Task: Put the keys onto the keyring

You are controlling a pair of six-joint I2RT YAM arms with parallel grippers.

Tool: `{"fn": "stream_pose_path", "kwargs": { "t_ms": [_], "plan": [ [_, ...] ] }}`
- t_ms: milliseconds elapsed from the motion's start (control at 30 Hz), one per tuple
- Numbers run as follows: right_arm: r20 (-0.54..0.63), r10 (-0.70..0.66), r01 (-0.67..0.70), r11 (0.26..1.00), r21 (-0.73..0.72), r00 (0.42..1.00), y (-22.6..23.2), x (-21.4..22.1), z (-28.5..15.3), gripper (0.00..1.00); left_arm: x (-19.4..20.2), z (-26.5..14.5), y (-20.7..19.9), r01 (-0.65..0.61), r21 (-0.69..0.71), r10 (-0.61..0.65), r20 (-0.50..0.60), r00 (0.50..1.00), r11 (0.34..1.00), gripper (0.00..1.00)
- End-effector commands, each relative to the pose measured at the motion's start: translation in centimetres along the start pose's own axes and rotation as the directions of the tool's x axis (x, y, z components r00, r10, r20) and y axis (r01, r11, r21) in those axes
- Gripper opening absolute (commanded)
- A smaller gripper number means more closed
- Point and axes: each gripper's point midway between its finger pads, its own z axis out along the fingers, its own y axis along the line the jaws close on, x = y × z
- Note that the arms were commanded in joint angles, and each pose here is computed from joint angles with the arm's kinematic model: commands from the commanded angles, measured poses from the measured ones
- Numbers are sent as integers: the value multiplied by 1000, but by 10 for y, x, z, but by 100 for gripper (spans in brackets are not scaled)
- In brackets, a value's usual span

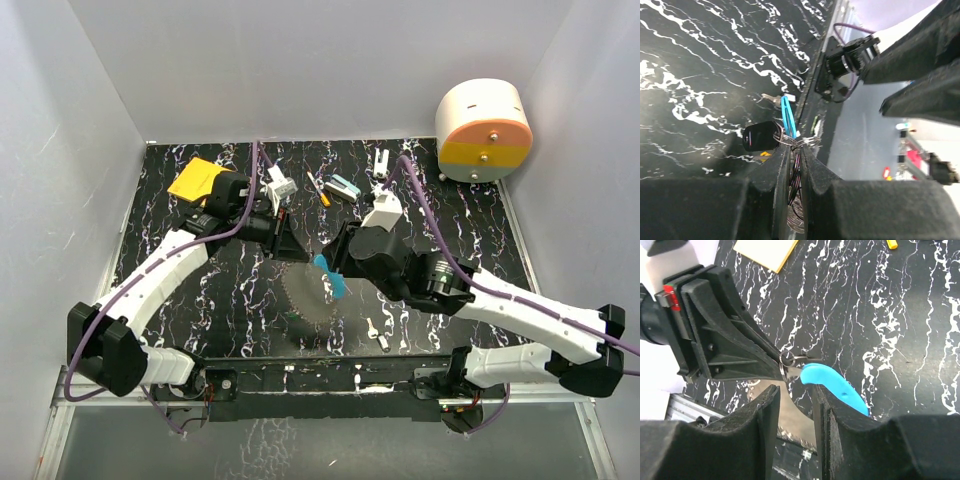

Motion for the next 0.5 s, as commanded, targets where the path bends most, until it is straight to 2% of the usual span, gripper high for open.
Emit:
{"fn": "stream_pose_path", "kwargs": {
  "t_ms": [0,167,467],
  "plan": [
    [-61,-31,27,996,-80,998,9,-10,-17,37,7,-11,3,-192,-41,188,-78,979,981,0],
    [-115,-90,79,993,-89,989,16,0,2,37,5,-16,1,-257,-41,251,-101,963,966,0],
    [-198,-125,94,982,-161,972,29,13,24,34,2,-22,-5,-339,-31,333,-125,934,940,0]
  ]
}}
